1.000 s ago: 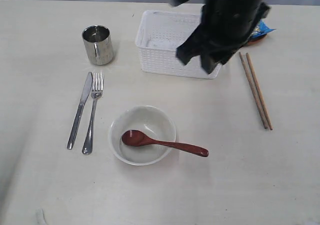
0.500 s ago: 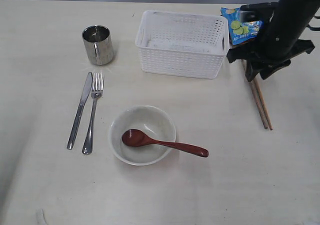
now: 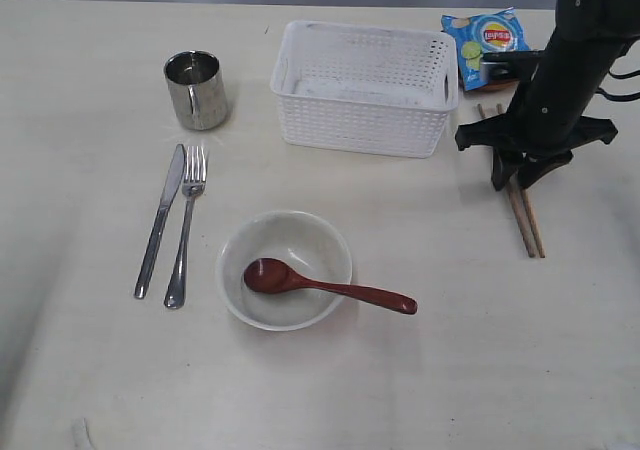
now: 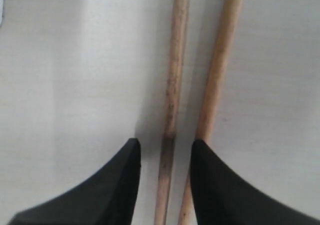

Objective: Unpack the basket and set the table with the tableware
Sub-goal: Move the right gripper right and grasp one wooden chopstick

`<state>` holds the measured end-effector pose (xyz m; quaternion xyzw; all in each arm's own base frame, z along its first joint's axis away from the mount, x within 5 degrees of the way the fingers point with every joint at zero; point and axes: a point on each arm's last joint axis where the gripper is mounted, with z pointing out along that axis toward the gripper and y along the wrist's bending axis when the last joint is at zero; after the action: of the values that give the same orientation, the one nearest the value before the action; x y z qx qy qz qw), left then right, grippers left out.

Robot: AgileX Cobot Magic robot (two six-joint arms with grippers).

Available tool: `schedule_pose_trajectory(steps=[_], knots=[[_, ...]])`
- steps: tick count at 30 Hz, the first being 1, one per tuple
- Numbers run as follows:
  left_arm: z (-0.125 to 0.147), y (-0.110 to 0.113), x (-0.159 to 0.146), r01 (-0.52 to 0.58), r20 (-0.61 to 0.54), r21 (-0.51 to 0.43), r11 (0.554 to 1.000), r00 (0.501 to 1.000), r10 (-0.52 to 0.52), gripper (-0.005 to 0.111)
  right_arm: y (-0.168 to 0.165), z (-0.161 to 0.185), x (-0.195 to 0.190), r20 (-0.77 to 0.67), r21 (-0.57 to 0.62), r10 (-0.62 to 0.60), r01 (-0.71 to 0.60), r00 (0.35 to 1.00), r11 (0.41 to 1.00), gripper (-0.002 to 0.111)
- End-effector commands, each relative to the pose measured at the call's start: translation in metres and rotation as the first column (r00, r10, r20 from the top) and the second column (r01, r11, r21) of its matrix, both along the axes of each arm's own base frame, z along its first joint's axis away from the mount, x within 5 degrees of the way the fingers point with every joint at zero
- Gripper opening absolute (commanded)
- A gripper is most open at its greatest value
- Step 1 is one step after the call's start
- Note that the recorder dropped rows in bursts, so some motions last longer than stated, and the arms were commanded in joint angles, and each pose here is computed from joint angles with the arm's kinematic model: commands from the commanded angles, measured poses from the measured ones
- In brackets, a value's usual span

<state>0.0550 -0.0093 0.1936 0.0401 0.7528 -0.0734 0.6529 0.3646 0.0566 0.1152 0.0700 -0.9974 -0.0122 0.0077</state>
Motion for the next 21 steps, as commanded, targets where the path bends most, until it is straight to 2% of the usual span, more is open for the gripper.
schedule_pose_trajectory(steps=[1, 5, 9, 11, 17, 21], knots=[[0.000, 0.000, 0.000, 0.001, 0.010, -0.008, 1.000, 1.000, -0.001, 0.000, -0.002, -0.023, -0.003, -0.048, 0.004, -0.010, 0.010, 0.999, 1.000, 0.025], [0.000, 0.000, 0.000, 0.001, 0.010, -0.008, 1.000, 1.000, -0.001, 0.000, 0.002, -0.023, -0.004, -0.066, 0.052, -0.011, 0.014, 0.998, 0.999, 0.012], [0.000, 0.000, 0.000, 0.001, 0.010, -0.008, 1.000, 1.000, -0.001, 0.000, 0.003, -0.022, -0.006, -0.089, 0.062, -0.010, 0.015, 0.996, 0.998, 0.011], [0.000, 0.000, 0.000, 0.001, 0.010, -0.008, 1.000, 1.000, -0.001, 0.000, 0.003, -0.022, -0.008, -0.106, 0.061, -0.008, 0.015, 0.994, 0.998, 0.014], [0.000, 0.000, 0.000, 0.001, 0.010, -0.008, 1.000, 1.000, -0.001, 0.000, 0.005, -0.014, -0.009, -0.107, 0.077, -0.012, 0.020, 0.994, 0.997, 0.031], [0.000, 0.000, 0.000, 0.001, 0.010, -0.008, 1.000, 1.000, -0.001, 0.000, 0.006, 0.005, -0.007, -0.048, 0.091, -0.011, 0.015, 0.999, 0.996, 0.032]])
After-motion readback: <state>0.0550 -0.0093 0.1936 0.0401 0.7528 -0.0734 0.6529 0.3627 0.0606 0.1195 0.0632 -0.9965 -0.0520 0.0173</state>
